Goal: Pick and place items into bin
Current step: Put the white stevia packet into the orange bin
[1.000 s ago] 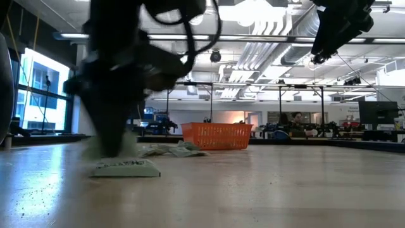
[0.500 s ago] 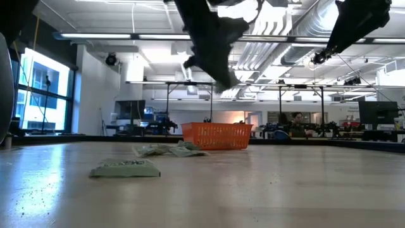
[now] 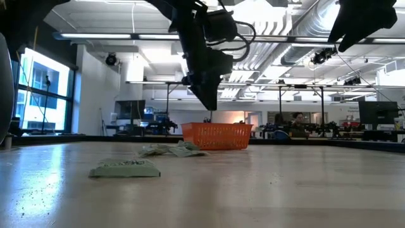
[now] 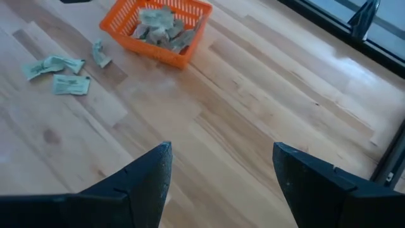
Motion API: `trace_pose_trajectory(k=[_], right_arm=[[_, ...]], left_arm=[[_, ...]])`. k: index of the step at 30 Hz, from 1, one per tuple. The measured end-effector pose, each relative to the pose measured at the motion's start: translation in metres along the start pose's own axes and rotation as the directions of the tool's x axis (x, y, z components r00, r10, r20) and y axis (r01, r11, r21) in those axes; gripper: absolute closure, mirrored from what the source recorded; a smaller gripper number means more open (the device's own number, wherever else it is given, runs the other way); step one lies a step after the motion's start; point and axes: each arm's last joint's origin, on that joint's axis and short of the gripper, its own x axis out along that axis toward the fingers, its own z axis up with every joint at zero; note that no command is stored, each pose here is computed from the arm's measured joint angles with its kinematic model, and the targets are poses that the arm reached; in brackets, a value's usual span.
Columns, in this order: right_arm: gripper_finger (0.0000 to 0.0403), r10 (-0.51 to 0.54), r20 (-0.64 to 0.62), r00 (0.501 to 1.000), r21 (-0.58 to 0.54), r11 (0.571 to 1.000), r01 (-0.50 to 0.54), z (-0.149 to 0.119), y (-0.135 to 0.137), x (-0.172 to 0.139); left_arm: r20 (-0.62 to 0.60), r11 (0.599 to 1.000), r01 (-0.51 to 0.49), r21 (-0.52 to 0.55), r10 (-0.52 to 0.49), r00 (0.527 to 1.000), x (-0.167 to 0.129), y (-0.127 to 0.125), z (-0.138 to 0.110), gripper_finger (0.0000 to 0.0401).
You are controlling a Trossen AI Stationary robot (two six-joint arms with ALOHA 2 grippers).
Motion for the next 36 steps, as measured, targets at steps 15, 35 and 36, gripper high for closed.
trace_pose_trajectory(k=[15,35,36], right_arm=[[0.0139,-0.009,0.008,1.0,-0.086,0.996,0.009,-0.001,0.001,0.0],[0.0139,0.026,-0.025,0.999,-0.245,0.969,-0.032,-0.007,0.003,-0.004],[0.0139,0.029,-0.023,0.999,-0.243,0.969,-0.034,-0.008,0.003,-0.005]], left_arm=[[-0.308,0.888,0.348,0.3,-0.255,0.917,-0.091,-0.171,-0.091,0.0137],[-0.191,0.948,0.273,0.164,-0.241,0.952,-0.043,-0.242,-0.16,0.0137],[-0.195,0.948,0.276,0.157,-0.244,0.95,-0.041,-0.241,-0.16,0.0137]])
